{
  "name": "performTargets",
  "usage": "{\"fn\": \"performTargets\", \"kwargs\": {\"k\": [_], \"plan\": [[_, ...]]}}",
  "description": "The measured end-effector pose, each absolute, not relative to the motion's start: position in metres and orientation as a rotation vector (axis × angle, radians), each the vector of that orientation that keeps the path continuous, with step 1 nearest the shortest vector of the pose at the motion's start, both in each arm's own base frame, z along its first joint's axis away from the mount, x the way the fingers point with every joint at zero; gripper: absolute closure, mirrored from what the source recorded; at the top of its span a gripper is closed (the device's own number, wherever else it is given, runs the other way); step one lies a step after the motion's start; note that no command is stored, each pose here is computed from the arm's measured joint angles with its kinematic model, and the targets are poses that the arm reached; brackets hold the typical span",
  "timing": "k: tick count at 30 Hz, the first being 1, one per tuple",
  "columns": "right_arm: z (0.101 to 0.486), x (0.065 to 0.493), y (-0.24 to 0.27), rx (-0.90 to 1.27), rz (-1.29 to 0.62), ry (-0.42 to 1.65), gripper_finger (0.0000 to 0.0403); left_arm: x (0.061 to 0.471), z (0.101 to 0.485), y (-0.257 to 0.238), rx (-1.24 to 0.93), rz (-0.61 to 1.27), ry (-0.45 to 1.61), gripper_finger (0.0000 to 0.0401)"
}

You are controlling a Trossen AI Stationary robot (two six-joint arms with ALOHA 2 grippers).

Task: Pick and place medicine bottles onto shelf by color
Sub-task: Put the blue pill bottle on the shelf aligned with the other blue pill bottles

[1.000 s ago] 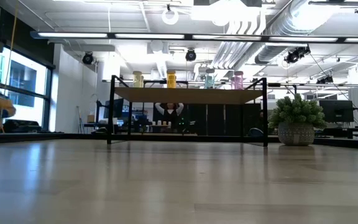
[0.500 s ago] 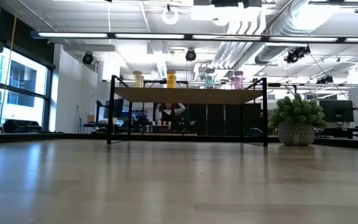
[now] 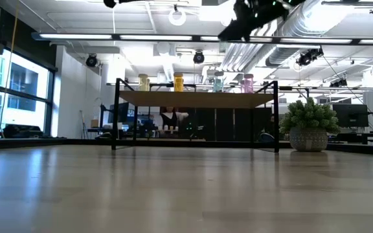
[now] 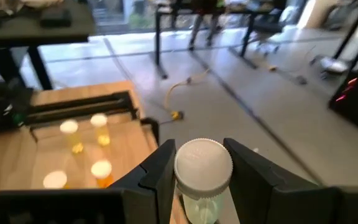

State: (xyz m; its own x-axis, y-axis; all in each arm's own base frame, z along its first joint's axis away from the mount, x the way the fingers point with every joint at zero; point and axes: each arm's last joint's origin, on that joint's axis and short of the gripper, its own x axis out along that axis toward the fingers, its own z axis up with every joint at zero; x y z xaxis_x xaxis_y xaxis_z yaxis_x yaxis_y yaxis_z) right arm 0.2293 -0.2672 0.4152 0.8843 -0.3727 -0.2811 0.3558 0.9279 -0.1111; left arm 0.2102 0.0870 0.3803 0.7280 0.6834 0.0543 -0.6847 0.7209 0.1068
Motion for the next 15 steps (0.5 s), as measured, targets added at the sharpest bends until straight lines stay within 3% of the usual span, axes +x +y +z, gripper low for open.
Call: {"fn": "performTargets", "kwargs": {"k": [15], "plan": [[0.341,0.260,-0.310,0.085,-0.181,0.420,0.0286,0.210,0.380,0.087,0.125,0.774,-0.005,0.0205]]}}
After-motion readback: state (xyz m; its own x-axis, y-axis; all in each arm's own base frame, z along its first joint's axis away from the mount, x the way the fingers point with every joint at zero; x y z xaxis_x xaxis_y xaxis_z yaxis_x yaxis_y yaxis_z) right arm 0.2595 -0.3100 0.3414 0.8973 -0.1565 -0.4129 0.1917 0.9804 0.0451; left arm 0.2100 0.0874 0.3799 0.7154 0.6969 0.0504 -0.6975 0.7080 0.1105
